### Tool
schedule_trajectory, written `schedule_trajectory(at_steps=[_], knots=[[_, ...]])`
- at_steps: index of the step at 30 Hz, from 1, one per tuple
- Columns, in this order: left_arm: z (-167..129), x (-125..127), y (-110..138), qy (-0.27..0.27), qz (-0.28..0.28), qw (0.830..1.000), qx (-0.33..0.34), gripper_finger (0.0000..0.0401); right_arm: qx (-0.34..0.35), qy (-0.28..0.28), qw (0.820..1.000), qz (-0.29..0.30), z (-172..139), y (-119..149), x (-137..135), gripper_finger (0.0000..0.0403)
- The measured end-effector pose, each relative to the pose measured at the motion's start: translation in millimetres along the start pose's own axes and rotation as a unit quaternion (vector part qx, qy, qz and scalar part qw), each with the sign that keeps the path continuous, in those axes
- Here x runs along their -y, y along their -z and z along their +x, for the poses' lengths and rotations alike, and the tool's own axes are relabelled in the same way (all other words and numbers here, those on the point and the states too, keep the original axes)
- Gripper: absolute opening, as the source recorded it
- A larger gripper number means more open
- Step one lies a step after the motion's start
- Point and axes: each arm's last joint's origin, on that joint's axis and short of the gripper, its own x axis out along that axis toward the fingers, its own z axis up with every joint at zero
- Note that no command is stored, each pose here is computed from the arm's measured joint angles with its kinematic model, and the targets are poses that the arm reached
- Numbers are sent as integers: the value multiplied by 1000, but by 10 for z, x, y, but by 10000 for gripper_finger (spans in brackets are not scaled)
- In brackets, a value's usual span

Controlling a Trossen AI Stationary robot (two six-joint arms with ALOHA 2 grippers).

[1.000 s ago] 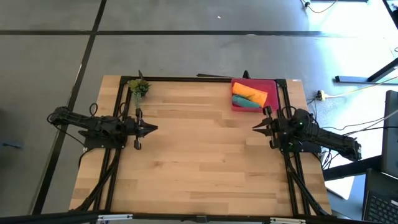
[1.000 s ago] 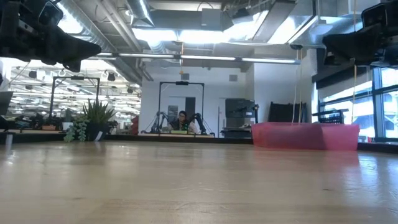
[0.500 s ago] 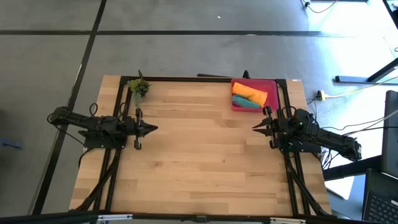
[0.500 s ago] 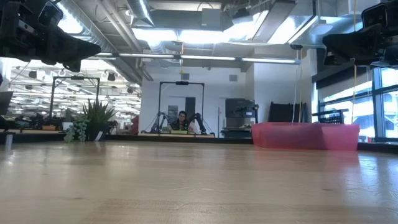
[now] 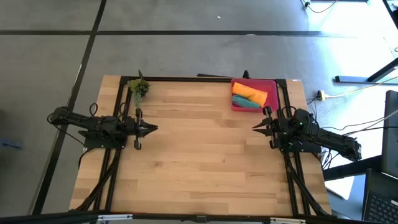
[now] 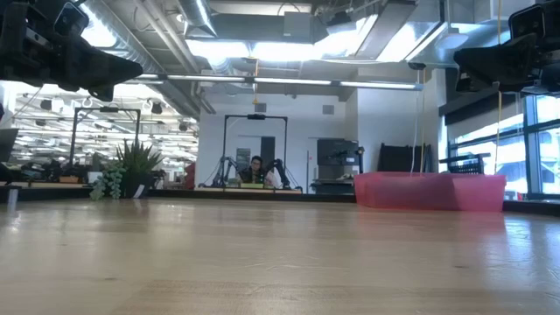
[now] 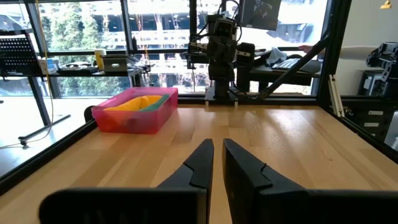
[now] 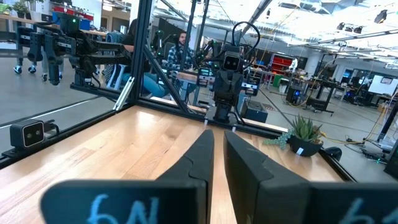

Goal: Roll microfiber towels into tight, uniform cylinder then place into a basket
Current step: Return to Home Position

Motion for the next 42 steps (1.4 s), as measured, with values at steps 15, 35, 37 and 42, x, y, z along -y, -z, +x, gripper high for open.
schedule_trajectory(at_steps=[15,35,37,42], knots=[[0,0,0,0,0,1000,0,5,0,0,1000,0,0,0,0,39],[0,0,0,0,0,1000,0,26,0,0,1000,0,0,0,0,39],[0,0,0,0,0,1000,0,27,0,0,1000,0,0,0,0,39],[0,0,0,0,0,1000,0,22,0,0,1000,0,0,0,0,39]])
